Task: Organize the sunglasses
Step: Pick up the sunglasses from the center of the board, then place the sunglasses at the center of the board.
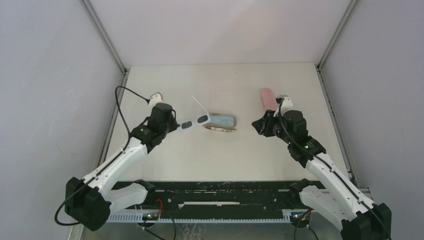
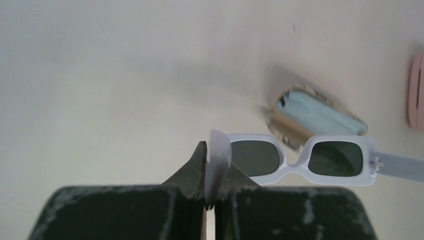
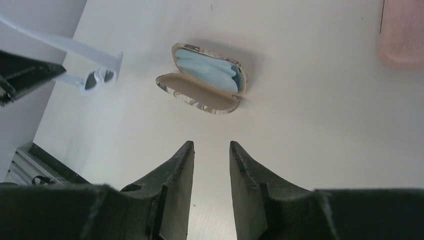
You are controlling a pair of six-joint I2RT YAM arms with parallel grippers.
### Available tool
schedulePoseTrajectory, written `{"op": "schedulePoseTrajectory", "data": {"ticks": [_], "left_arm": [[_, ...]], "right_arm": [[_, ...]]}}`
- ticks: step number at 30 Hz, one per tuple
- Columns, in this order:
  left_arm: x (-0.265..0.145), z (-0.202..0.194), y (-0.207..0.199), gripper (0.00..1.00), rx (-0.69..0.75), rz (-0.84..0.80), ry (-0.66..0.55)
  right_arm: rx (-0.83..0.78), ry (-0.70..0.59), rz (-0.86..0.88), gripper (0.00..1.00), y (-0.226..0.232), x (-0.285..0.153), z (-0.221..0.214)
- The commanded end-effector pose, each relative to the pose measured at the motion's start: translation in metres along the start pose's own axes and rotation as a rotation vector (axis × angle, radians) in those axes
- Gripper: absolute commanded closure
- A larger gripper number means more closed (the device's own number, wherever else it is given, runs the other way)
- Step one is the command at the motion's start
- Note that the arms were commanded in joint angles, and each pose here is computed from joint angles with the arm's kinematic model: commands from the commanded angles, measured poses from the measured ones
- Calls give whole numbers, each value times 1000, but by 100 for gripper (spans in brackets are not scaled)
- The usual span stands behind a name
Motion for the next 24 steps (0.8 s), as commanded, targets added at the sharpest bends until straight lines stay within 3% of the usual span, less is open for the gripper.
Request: {"op": "schedulePoseTrajectory", "data": {"ticks": [1,7,18,24], "left_arm": [[-24,-48,6,100,-84,-82,194],[-34,-77,12,100,-166,-77,402],[-22,-93,6,100,-228,44,592],[-9,-99,6,96,-261,101,610]], "right_arm": [[88,1,-50,68,-3,-13,-11],[115,31,-111,68,-8,-27,-21],[124,42,-146,67,-11,-39,-29],[119,58,-154,66,-13,-39,-32]]}}
Point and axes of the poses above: each gripper's point midway between its finger pads, its own x axis out along the fingers, its own y axis along the line the jaws close on, z = x × y, the point moved 10 cm from there along -x, back along the fingers
